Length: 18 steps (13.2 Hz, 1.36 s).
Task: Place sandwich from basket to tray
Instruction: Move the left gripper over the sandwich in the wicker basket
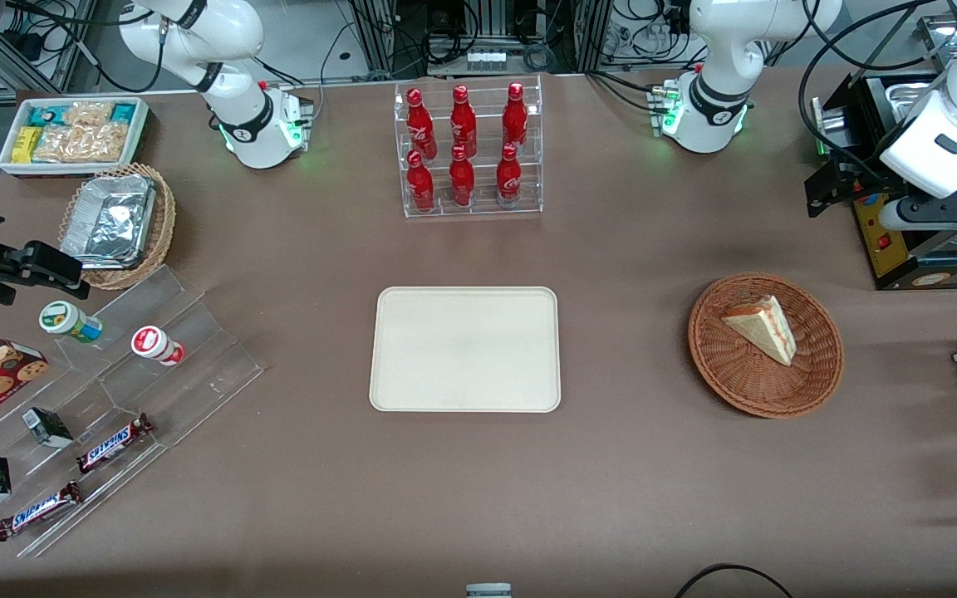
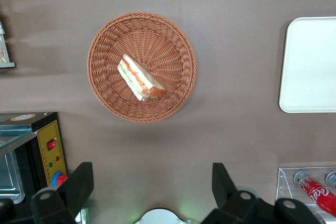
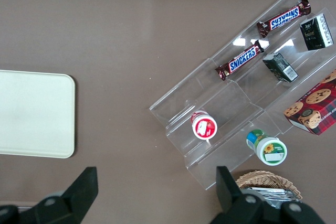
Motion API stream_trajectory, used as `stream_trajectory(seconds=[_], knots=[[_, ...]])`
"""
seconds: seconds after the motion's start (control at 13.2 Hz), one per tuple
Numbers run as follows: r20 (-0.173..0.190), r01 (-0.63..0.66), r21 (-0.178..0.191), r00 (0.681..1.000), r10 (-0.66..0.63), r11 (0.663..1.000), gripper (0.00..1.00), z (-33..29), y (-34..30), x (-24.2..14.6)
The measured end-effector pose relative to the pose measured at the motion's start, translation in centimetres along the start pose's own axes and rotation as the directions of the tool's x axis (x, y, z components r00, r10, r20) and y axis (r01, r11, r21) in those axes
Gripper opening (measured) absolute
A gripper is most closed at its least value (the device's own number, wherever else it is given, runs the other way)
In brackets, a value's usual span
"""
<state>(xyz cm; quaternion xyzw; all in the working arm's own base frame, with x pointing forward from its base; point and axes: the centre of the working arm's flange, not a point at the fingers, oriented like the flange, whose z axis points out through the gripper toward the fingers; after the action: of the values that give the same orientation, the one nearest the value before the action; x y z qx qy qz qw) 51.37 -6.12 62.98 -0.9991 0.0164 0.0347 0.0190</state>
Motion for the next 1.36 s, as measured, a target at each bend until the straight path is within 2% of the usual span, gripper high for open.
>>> stream_trajectory(seconds=[0.53, 0.83, 1.06, 1.36], knots=[[-0.009, 0.007, -0.006, 1.000, -0.007, 1.000, 1.00, -0.2, -0.3, 0.1], [0.016, 0.039, -0.009, 0.999, -0.039, 0.999, 1.00, 2.2, -2.0, 2.0], [0.050, 0.107, -0.010, 0.993, -0.106, 0.994, 1.00, 5.6, -4.4, 4.5], [0.058, 0.172, -0.013, 0.984, -0.171, 0.985, 1.00, 10.6, -7.1, 6.9]])
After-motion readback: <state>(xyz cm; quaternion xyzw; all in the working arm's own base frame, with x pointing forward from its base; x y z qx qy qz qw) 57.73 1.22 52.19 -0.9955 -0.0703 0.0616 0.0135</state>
